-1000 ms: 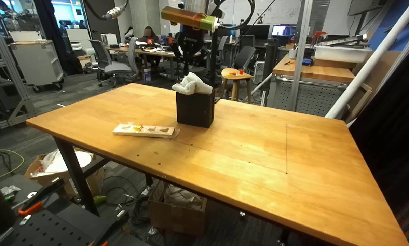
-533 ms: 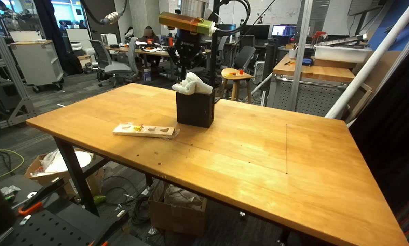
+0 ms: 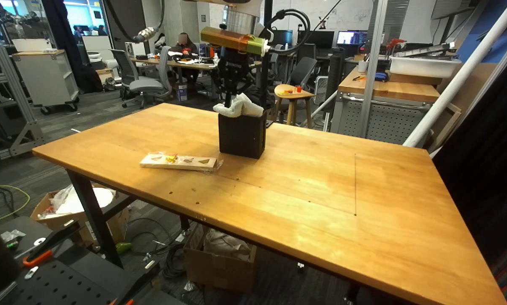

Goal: Put the white towel in the black box

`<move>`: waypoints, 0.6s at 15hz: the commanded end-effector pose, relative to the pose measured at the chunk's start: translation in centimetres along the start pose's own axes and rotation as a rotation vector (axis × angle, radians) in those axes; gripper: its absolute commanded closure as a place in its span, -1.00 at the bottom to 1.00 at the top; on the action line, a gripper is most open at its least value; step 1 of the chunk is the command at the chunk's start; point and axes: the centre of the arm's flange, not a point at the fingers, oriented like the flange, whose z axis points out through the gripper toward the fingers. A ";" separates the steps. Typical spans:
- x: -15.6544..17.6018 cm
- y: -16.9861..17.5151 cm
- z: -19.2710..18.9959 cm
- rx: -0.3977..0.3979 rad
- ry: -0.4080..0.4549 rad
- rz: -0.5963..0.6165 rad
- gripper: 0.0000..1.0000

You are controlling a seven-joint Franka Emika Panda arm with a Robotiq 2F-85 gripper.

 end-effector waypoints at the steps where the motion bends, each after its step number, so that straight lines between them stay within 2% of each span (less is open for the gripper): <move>1: 1.7 1.4 -0.6 -0.016 -0.009 -0.034 1.00; 9: 3.6 4.3 -0.6 -0.038 -0.018 -0.057 1.00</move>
